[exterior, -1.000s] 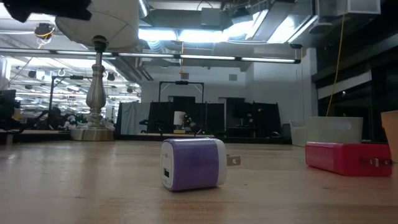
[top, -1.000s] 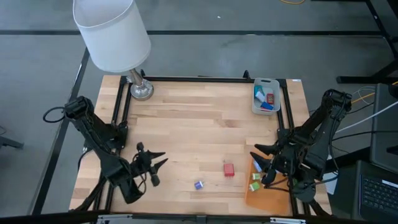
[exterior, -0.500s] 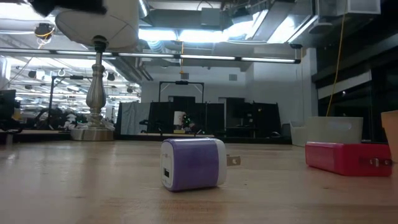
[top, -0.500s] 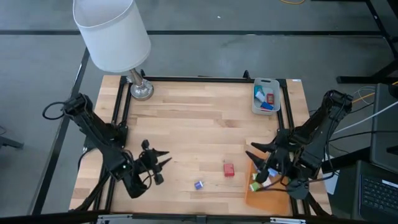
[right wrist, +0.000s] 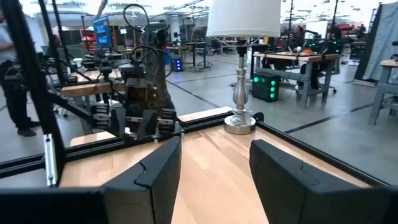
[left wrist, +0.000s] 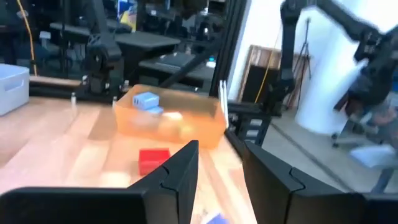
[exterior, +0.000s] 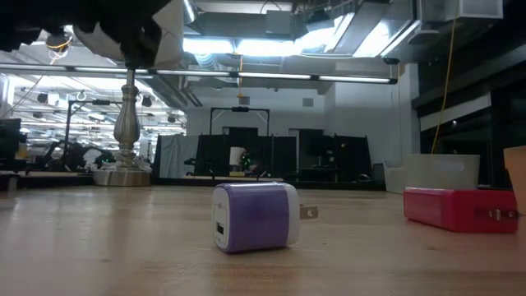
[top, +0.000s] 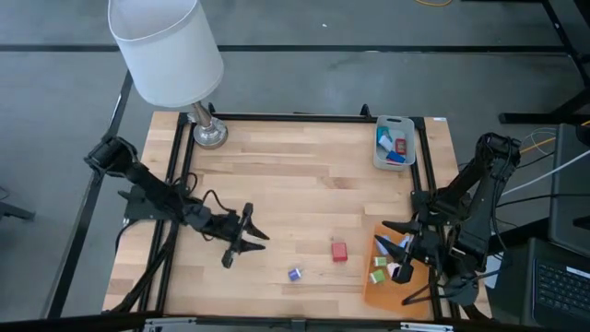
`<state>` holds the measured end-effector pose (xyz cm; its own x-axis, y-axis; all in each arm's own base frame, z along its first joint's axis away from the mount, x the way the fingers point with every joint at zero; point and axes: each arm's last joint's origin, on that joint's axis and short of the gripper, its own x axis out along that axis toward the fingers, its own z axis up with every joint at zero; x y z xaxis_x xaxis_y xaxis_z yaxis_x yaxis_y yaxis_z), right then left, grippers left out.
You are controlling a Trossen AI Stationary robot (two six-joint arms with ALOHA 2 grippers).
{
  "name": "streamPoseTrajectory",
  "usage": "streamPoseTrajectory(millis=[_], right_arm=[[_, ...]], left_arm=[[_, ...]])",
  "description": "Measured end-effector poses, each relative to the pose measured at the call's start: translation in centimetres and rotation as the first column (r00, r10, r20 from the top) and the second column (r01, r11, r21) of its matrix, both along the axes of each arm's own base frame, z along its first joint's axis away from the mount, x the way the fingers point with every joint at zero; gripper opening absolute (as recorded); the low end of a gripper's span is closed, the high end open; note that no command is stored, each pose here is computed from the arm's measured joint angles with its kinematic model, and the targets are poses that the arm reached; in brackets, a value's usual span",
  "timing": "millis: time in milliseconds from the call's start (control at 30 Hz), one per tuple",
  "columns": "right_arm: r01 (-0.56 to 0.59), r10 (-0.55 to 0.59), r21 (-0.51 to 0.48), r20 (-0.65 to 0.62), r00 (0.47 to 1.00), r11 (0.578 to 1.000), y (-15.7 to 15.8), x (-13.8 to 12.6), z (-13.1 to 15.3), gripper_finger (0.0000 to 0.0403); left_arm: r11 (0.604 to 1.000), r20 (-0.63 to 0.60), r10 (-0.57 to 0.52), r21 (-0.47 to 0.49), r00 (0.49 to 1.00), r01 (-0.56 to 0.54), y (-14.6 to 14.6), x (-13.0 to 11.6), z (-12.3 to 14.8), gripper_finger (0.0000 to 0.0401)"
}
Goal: Pick & Place Office items
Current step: Put the violet charger adapter into the orange bin
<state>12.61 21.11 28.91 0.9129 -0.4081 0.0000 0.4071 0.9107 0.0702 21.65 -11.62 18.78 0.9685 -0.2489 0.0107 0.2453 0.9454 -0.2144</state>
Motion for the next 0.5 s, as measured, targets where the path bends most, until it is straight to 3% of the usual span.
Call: streamPoseTrajectory(millis=[200, 500], right_arm=[[-0.003, 0.003, -0.006, -0.003, 1.0, 1.0, 0.1, -0.1, 0.0, 0.019], [-0.004, 0.004, -0.007, -0.003, 1.0, 1.0, 0.1, -0.1, 0.0, 0.019]], left_arm=[[0.995, 0.04, -0.002, 0.098, 0.999, -0.002, -0.1, 0.2, 0.3, 0.0119], [0.999, 0.063, 0.0, 0.036, 0.998, -0.003, -0.4, 0.7, 1.4, 0.0119]])
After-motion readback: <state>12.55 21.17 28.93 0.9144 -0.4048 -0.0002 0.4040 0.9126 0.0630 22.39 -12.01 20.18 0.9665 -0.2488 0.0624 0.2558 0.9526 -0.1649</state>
